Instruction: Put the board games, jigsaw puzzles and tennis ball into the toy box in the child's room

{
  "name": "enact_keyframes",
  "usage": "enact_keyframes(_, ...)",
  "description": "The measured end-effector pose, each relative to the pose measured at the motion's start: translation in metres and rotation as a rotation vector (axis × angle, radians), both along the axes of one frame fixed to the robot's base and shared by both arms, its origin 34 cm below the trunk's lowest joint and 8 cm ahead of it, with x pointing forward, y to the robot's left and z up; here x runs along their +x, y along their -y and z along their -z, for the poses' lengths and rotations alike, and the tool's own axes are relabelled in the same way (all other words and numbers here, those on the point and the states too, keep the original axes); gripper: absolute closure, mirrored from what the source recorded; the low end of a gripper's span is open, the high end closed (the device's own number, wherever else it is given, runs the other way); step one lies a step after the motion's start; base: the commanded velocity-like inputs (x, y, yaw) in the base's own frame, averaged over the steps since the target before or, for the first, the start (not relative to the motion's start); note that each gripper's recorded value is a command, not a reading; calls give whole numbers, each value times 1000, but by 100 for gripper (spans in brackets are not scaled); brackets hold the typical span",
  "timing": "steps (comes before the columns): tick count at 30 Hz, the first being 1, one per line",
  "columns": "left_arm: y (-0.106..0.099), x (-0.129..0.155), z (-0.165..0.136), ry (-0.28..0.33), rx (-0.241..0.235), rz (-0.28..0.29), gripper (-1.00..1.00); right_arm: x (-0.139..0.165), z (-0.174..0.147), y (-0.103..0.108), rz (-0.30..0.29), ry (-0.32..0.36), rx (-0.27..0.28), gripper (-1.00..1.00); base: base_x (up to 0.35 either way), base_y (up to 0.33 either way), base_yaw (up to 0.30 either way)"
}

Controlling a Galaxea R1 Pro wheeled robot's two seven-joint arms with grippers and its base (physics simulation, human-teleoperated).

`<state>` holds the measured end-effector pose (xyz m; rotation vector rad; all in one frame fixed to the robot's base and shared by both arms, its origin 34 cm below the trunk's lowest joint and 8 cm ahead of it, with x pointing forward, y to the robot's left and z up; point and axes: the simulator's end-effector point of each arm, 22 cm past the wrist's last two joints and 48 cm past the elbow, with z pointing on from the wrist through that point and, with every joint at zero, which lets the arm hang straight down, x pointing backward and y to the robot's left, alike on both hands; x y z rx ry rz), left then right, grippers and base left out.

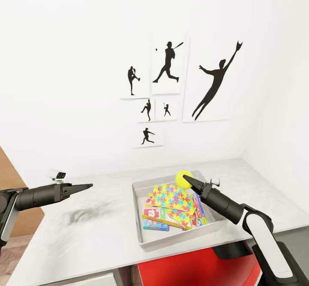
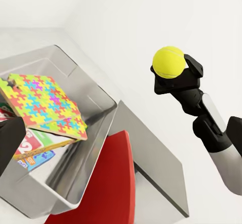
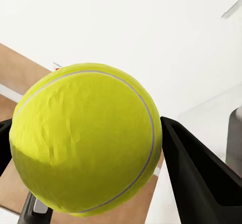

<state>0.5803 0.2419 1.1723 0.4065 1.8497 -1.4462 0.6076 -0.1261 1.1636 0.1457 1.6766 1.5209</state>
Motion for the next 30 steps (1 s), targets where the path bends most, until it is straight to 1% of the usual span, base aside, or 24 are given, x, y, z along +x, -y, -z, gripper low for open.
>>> enact_keyframes(10, 0, 0, 0, 0, 0, 0, -100, 0, 1, 1, 2, 0, -3, 100, 2, -4, 0)
enact_keyframes(13, 0, 0, 0, 0, 1, 0, -100, 2, 5, 3, 12, -8, -18, 100, 0, 0, 0)
enact_keyframes(15, 0, 0, 0, 0, 1, 0, -100, 4, 12, 4, 22, -13, -50, 100, 0, 0, 0)
enact_keyframes(18, 0, 0, 0, 0, 0, 0, -100, 8, 28, 9, 43, -32, -134, 100, 0, 0, 0)
enact_keyframes(20, 0, 0, 0, 0, -1, 0, -100, 11, 35, 13, 53, -46, -178, 100, 0, 0, 0)
enact_keyframes(23, 0, 0, 0, 0, -1, 0, -100, 14, 39, 19, 41, -83, -217, 100, 0, 0, 0)
enact_keyframes(25, 0, 0, 1, 0, 0, 0, -100, 19, 37, 33, 44, -118, -236, 100, 0, 0, 0)
enact_keyframes(27, 0, 0, 0, 0, -1, 0, -100, 29, 30, 54, 76, -134, -254, 100, 0, 0, 0)
enact_keyframes(30, 0, 0, 0, 0, -1, 0, -100, 48, 11, 66, 112, -117, -289, 100, 0, 0, 0)
